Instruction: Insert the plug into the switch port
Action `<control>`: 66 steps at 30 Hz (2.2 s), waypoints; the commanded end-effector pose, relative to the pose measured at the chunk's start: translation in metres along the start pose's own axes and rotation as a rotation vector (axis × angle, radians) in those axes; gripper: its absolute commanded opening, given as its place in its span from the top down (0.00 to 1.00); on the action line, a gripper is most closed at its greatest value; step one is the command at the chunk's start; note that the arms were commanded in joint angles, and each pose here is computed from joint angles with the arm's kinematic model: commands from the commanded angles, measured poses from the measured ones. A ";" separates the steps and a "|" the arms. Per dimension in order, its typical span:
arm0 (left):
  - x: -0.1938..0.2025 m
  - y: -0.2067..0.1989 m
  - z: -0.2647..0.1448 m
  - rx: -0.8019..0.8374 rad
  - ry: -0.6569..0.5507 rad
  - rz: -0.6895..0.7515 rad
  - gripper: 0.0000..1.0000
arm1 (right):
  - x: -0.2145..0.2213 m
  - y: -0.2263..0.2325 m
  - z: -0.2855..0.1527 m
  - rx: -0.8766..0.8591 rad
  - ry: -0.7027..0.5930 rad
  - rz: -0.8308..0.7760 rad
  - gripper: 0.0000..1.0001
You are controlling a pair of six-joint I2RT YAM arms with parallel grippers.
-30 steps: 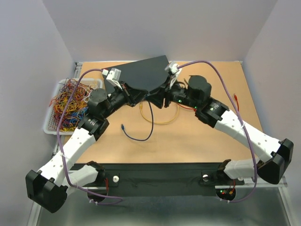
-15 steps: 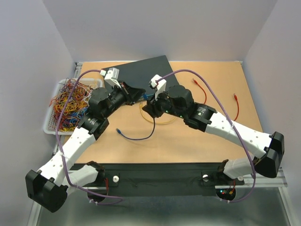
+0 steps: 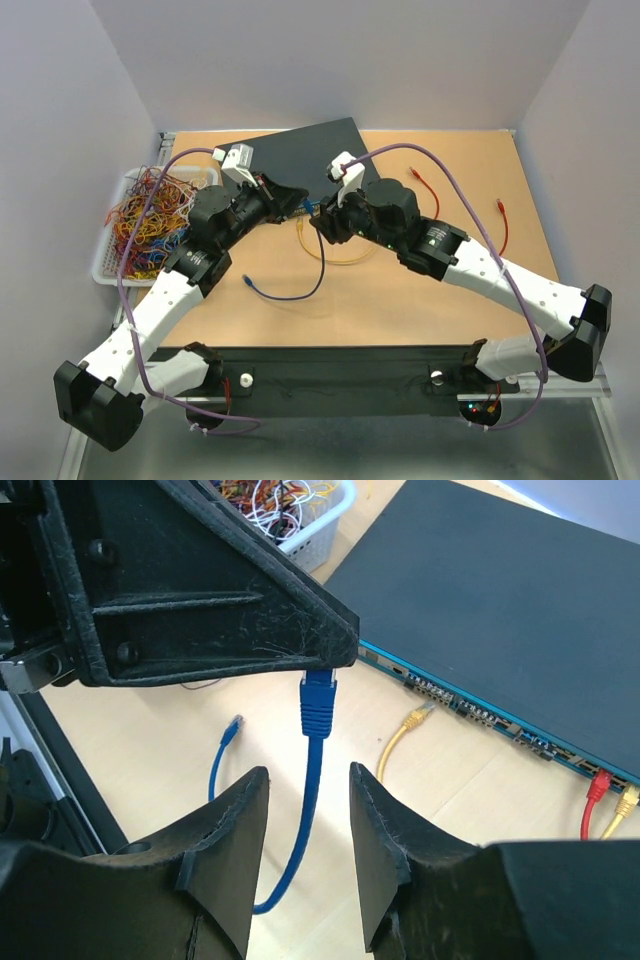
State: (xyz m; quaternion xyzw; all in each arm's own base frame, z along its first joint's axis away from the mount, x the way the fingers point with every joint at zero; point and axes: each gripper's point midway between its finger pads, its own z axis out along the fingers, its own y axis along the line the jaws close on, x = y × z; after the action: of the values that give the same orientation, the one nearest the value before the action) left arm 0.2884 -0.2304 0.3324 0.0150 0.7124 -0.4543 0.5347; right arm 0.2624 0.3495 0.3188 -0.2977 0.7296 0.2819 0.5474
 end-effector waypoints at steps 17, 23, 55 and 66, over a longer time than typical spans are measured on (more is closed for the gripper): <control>-0.022 -0.024 -0.009 0.074 -0.069 0.018 1.00 | -0.043 -0.016 0.018 0.116 -0.135 0.030 0.60; -0.020 -0.024 -0.009 0.077 -0.065 0.016 1.00 | -0.050 -0.016 0.017 0.124 -0.170 0.059 0.65; -0.060 0.058 -0.042 -0.312 -0.063 0.377 0.08 | 0.129 -0.135 0.012 0.252 0.291 0.397 1.00; -0.041 0.108 -0.039 -0.385 -0.005 0.386 0.08 | 0.200 -0.190 0.081 0.241 0.477 0.524 1.00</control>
State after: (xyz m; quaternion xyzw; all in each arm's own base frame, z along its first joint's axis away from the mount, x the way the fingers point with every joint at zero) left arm 0.3265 -0.1228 0.3023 0.0342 0.7714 -0.2032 0.6021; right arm 0.3767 0.2500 0.0609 -0.0953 0.9335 0.2138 0.2716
